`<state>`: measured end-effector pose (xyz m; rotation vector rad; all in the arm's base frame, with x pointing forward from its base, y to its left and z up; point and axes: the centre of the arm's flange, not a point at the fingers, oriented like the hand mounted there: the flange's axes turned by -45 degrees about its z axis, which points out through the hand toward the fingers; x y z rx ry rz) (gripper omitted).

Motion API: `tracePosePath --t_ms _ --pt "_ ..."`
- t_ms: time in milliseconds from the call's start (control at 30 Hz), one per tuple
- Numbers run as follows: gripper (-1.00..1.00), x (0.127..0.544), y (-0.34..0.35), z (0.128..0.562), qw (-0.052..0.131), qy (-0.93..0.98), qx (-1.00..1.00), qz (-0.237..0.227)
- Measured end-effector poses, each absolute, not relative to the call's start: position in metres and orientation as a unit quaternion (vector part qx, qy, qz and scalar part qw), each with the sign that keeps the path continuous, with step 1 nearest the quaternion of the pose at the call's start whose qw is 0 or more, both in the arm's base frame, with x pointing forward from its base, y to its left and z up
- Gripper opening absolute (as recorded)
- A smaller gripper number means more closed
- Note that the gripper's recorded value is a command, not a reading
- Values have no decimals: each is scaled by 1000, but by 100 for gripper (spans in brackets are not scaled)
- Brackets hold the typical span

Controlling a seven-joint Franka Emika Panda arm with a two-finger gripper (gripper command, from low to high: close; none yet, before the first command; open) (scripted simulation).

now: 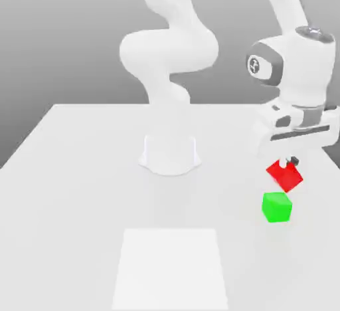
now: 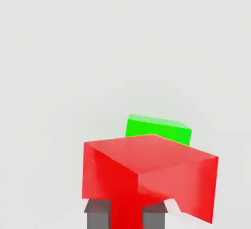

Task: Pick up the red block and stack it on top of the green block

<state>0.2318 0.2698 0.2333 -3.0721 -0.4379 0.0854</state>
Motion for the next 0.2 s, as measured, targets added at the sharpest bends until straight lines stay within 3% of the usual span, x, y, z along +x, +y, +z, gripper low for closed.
tracePosePath --t_ms 200 --pt "-100 233 269 213 18 -138 -990 22"
